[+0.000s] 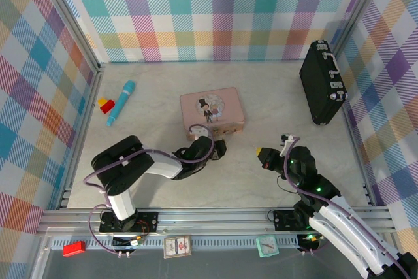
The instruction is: Unlock the padlock with the key
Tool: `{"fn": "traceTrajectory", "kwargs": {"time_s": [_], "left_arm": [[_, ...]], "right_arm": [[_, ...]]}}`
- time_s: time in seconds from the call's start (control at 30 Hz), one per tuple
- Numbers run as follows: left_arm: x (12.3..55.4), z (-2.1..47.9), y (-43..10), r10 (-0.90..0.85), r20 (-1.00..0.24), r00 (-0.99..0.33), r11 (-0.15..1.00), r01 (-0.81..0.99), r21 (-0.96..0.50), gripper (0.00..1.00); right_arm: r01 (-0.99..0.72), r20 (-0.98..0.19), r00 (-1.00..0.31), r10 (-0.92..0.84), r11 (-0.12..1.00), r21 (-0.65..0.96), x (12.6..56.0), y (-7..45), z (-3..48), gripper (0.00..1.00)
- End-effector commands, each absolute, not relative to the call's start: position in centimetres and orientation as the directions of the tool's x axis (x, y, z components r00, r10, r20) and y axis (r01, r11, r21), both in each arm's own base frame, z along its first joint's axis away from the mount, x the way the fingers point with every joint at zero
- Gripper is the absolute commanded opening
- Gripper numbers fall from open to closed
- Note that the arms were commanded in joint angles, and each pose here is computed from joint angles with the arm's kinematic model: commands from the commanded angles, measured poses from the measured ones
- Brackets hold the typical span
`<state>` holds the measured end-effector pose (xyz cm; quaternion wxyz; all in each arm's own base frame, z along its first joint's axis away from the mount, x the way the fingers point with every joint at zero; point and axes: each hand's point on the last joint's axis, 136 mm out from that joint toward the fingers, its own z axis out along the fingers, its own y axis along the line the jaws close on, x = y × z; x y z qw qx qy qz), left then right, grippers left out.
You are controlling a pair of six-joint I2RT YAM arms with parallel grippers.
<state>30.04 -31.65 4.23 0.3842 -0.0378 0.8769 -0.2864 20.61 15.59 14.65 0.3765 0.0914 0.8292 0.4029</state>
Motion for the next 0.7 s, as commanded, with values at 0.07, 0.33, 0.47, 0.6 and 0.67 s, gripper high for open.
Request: {"fn": "traceTrajectory", "kwargs": {"time_s": [0.07,0.33,0.47,0.6,0.67], "left_arm": [[31.5,4.8,-34.2,-0.333,-0.654,-0.679,0.797,0.167,-0.580,0.54],[32.2,3.6,-34.3,-0.333,-0.649,-0.685,0.821,0.129,-0.557,0.39],[32.1,3.4,-34.0,-0.333,-0.647,-0.686,0.825,0.120,-0.552,0.25],[31.8,3.8,-34.0,-0.325,-0.643,-0.694,0.823,0.128,-0.554,0.14],[31.6,4.3,-33.9,-0.323,-0.640,-0.697,0.820,0.132,-0.557,0.10]], "right_arm": [[-0.167,-0.535,-0.708,0.460,0.627,0.761,20.3,16.1,14.6,0.00],[-0.158,-0.526,-0.717,0.458,0.627,0.763,20.2,16.1,13.9,0.00],[-0.135,-0.504,-0.728,0.466,0.623,0.771,20.2,16.2,13.5,0.00],[-0.103,-0.470,-0.739,0.482,0.608,0.787,20.2,16.3,12.9,0.00],[-0.092,-0.457,-0.741,0.492,0.600,0.795,20.2,16.3,12.5,0.00]]}}
